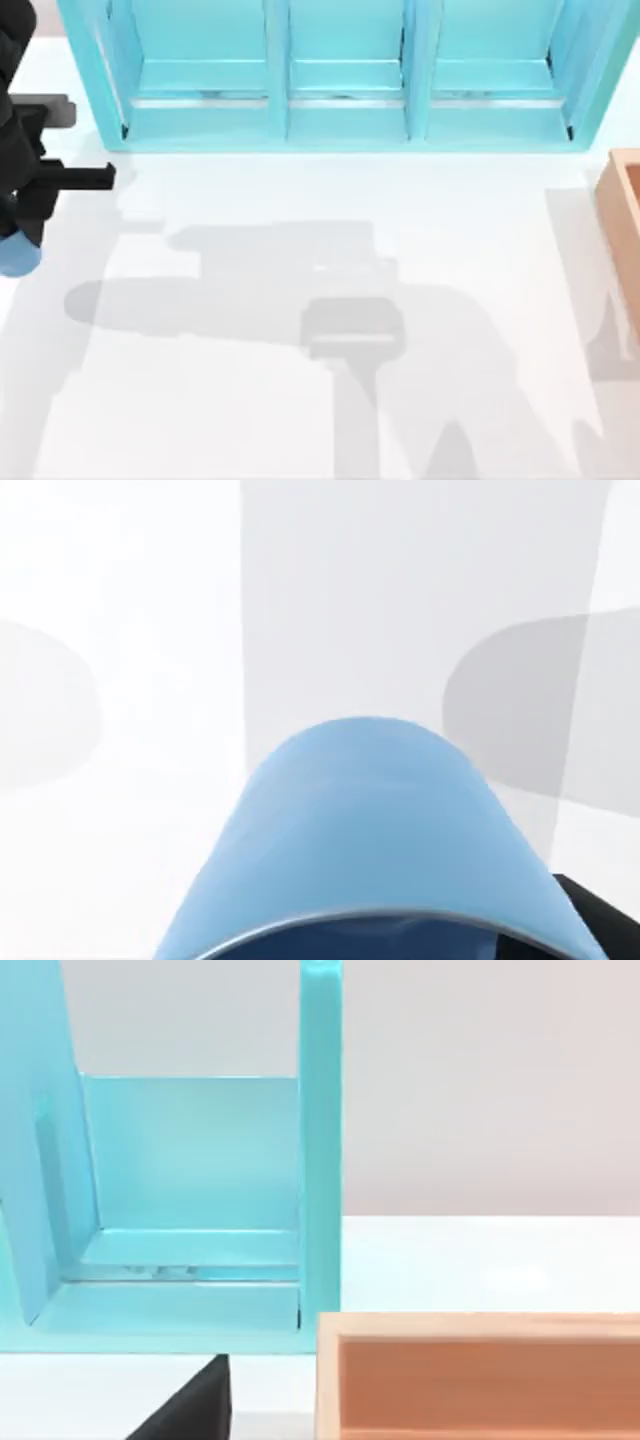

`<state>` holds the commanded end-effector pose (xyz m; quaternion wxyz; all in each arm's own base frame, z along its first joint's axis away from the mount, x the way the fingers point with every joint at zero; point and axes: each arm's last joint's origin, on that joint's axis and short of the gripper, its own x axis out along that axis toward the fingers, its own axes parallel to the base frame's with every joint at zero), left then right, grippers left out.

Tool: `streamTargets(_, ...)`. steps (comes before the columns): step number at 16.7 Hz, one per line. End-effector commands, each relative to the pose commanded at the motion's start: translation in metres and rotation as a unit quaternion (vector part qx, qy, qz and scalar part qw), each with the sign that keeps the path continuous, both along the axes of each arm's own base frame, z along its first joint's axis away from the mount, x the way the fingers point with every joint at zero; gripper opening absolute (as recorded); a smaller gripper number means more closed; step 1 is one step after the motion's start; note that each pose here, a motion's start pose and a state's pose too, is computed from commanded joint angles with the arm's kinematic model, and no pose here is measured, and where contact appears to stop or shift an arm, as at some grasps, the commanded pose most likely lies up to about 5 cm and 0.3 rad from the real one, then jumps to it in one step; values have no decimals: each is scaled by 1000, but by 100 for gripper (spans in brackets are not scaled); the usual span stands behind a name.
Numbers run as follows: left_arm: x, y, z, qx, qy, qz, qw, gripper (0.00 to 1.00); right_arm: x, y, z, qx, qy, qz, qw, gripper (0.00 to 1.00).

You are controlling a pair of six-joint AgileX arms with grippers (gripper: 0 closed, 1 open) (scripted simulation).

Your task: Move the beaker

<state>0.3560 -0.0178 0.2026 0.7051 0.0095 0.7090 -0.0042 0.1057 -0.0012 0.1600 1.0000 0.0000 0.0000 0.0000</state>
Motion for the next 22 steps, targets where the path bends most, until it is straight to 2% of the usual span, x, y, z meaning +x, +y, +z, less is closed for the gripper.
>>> streamTargets(7,-5,9,1,1,-1,-3,1000,0,0,0,0,0,0,0,1000,100)
streamTargets(15,-5,18,-57,1,-1,-1,1000,0,0,0,0,0,0,0,1000,100)
streamTargets(20,-6,19,-61,0,-2,0,1000,0,0,0,0,0,0,0,1000,100)
streamTargets(22,-6,19,-61,0,-2,0,1000,15,0,0,0,0,0,0,1000,100)
